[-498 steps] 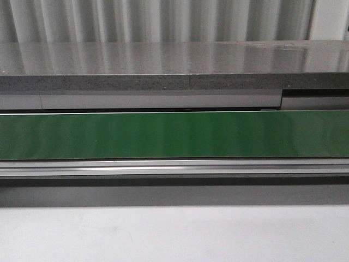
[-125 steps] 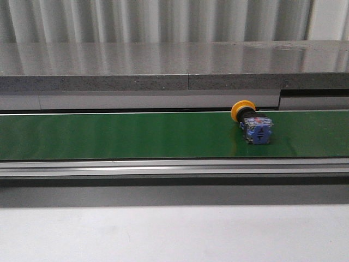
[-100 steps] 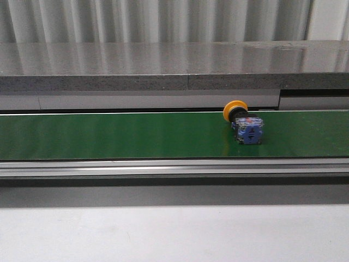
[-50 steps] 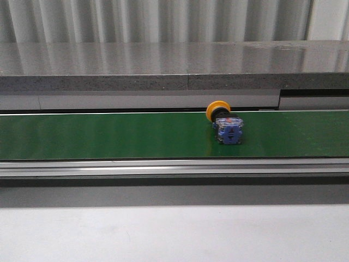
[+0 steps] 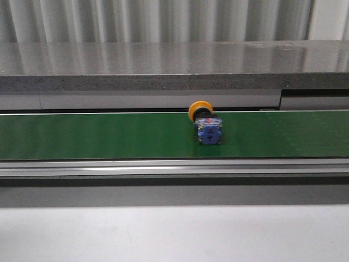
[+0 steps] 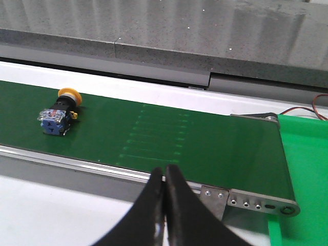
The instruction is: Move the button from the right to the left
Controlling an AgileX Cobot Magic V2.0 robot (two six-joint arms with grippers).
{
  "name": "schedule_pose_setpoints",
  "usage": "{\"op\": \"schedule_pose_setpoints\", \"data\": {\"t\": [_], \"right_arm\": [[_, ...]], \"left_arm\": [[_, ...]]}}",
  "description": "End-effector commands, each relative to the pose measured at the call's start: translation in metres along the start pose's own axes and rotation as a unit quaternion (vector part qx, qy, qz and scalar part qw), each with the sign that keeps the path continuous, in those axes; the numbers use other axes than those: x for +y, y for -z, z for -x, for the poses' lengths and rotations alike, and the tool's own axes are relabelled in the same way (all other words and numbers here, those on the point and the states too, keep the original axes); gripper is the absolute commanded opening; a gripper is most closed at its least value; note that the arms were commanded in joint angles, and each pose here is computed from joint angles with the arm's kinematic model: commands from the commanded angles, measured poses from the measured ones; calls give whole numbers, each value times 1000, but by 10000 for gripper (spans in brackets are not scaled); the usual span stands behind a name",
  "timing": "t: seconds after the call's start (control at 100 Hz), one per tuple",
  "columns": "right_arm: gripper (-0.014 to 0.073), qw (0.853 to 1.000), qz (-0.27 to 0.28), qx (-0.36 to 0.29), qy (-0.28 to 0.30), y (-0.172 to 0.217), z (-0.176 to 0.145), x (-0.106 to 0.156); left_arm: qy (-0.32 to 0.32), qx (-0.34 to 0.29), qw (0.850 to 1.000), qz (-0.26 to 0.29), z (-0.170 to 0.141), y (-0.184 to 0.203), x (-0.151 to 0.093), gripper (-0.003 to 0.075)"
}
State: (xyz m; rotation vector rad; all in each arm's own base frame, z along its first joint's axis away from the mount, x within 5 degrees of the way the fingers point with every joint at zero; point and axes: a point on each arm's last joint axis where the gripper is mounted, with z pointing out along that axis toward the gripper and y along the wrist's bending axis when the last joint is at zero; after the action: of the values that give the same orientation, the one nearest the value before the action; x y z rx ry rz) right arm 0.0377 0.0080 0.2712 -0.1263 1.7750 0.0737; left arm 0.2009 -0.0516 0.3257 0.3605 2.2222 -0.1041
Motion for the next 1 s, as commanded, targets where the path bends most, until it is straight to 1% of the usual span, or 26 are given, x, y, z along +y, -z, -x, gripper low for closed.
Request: {"op": "schedule_pose_setpoints", "data": {"t": [0.0,0.09,0.22,0.33,0.58,0.69,0.86,0.99], "right_arm": [[-66,999,-4,-48,2,3,14,-1],[-66,999,-4,-48,2,3,14,-1],[-66,999,-4,-48,2,3,14,-1],[-66,999,-4,-48,2,3,14,-1],[-66,999,-4,-48,2,3,14,-1],[-66,999,-4,-48,2,3,14,-1],[-66,999,-4,-48,2,3,14,-1],[-66,999,-4,-48,2,3,14,-1]], "left_arm": [[11,-30,999,-24,27,-2,-11,462],[9,-11,999,-46,40,-15,-25,462],[27,34,996,-72,54,-35,-46,462],[51,70,993,-85,67,-48,-63,462],[58,119,985,-106,87,-79,-100,462],[67,135,982,-116,90,-95,-114,462],[114,172,967,-150,89,-120,-129,462],[135,195,958,-161,82,-138,-137,462]]}}
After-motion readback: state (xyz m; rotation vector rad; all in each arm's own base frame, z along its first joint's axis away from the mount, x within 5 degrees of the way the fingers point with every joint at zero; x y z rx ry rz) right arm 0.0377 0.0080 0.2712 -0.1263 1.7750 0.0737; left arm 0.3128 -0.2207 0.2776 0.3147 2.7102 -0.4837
